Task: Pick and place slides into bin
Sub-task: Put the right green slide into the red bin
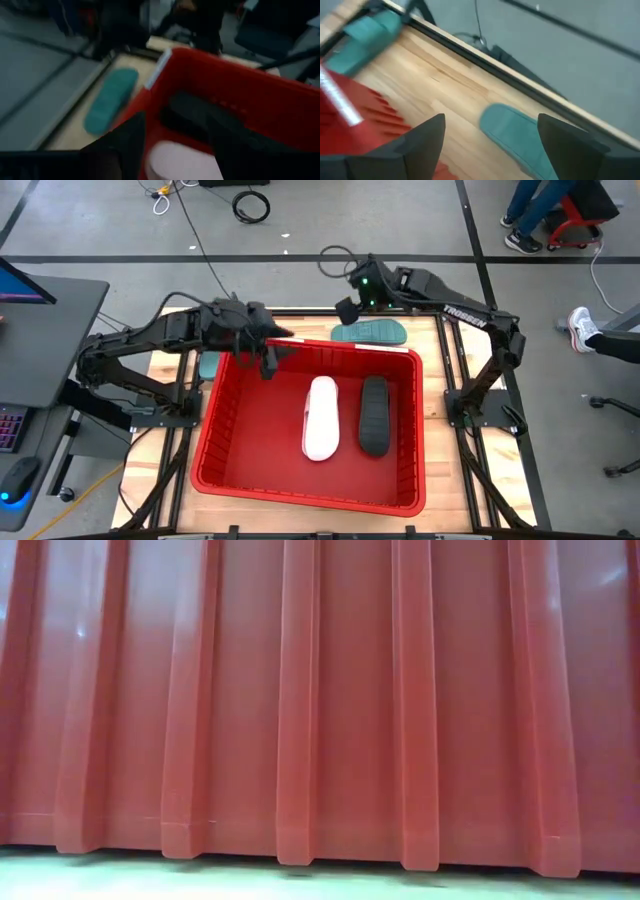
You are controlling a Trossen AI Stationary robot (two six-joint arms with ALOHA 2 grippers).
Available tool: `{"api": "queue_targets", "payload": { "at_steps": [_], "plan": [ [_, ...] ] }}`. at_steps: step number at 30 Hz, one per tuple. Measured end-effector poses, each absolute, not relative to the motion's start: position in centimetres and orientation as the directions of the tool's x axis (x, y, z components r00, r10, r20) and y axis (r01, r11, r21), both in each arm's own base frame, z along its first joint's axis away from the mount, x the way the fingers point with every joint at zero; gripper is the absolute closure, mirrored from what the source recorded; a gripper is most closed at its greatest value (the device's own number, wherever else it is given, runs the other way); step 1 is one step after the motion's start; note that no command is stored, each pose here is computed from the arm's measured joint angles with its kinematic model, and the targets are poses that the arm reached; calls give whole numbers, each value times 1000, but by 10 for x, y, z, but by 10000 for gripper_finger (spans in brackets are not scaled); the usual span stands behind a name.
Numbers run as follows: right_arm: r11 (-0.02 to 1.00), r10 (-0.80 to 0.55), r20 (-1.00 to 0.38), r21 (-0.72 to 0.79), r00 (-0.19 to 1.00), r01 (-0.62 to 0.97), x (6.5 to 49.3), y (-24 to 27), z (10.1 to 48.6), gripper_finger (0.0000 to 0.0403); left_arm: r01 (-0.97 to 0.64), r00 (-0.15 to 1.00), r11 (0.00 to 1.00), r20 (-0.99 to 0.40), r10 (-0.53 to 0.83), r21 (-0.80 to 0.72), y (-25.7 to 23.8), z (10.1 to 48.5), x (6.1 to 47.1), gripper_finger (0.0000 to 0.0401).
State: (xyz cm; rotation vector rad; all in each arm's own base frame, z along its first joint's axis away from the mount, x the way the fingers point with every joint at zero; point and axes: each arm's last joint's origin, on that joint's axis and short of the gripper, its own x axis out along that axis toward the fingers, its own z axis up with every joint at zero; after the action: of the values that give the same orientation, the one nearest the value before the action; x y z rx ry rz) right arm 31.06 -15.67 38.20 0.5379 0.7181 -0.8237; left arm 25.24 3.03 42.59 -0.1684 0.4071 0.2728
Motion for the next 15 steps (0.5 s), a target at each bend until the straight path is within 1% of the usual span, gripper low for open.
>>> {"api": "queue_targets", "payload": {
  "at_steps": [4,8,10,13,15],
  "plan": [
    [503,-428,-793,191,434,843,297,-184,362,85,-322,901,946,-320,293,-40,45,435,254,204],
    [427,-350,-852,225,389,876,287,-199,330,90,-364,897,931,-258,358,26,63,440,254,216],
    [400,-315,-879,219,357,890,284,-199,314,91,-397,886,917,-248,392,30,73,441,253,221],
    [390,-267,-907,208,326,897,282,-192,295,93,-451,862,892,-244,444,29,88,441,247,227],
    [393,-266,-901,222,342,892,281,-183,290,92,-486,840,873,-257,477,32,98,440,243,229]
  ]
}}
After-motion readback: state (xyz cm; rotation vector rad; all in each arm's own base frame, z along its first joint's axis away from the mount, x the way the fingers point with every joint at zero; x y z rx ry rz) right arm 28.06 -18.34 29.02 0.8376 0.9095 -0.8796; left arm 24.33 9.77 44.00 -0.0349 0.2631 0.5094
